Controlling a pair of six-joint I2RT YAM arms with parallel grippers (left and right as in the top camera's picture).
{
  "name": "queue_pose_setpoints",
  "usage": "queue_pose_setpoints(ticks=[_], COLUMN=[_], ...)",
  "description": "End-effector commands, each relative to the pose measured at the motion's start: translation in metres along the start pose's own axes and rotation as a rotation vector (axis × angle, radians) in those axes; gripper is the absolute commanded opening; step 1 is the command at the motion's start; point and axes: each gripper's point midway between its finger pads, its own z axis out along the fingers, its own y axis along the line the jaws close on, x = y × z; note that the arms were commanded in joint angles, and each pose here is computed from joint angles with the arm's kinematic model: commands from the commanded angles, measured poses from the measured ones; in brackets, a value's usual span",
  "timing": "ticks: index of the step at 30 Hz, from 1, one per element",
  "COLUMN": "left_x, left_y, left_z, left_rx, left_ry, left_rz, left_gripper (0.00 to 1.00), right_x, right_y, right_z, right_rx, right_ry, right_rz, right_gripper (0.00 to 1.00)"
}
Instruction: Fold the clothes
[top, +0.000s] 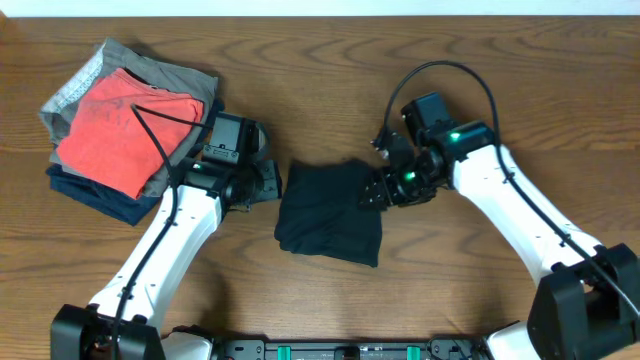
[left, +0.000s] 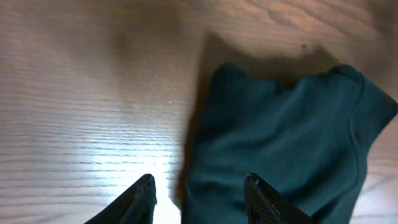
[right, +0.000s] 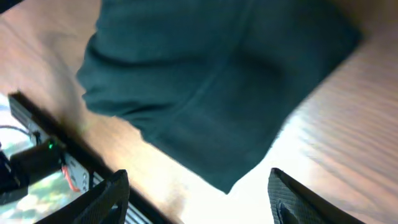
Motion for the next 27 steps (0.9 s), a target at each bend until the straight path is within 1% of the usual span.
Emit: queue_pose_setpoints(ticks=[1,3,9,14,16,18,19,20,21,22,23,25,27], left_x=[0.019,0.028,0.047,0.061,0.065,0.070,0.072,0.073,0.075,0.076,0.076,0.078,0.079], left_y=[-0.007,-0.009,-0.017,-0.016,-0.014,-0.010,-0.009,-0.008,-0.007,-0.006,-0.005,-0.004,-0.003], left_z=[0.013,0.020,0.038,0.052,0.058,0.063,0.065,0.067,0.068,0.069,0.070,0.072,0.073], left_rx=[0.033,0.027,0.012,-0.009,-0.020,-0.032,-0.037,-0.042,-0.046,-0.049,-0.050,-0.054,-0.058], left_ry=[0.077,0.110,0.184,0.244,0.268,0.292,0.303,0.312,0.319,0.324,0.328,0.335,0.342], left_rz=[0.022,0.035,0.080,0.093,0.092,0.086,0.084,0.081,0.080,0.079,0.078,0.076,0.075], left_gripper=[0.47,0.48,0.48,0.47,0.48,0.48,0.48,0.48,0.47,0.48,0.48,0.47,0.47], right_x=[0.018,0.025,0.040,0.049,0.052,0.052,0.051,0.051,0.051,0.052,0.052,0.059,0.068], right_y=[0.004,0.002,-0.008,0.004,0.002,0.000,-0.001,-0.002,-0.002,-0.002,-0.003,-0.005,-0.019], right_z=[0.023,0.032,0.055,0.071,0.076,0.080,0.082,0.083,0.084,0.084,0.084,0.083,0.083], right_rx=[-0.026,-0.024,-0.031,-0.162,-0.166,-0.168,-0.170,-0.172,-0.172,-0.171,-0.170,-0.158,-0.084], right_ry=[0.084,0.103,0.115,0.110,0.103,0.092,0.083,0.076,0.075,0.078,0.082,0.108,0.137], right_rz=[0.014,0.010,0.054,0.045,0.053,0.063,0.064,0.069,0.076,0.080,0.085,0.104,0.142], right_gripper=[0.66,0.64,0.65,0.65,0.64,0.61,0.56,0.46,0.34,0.09,0.01,0.01,0.01])
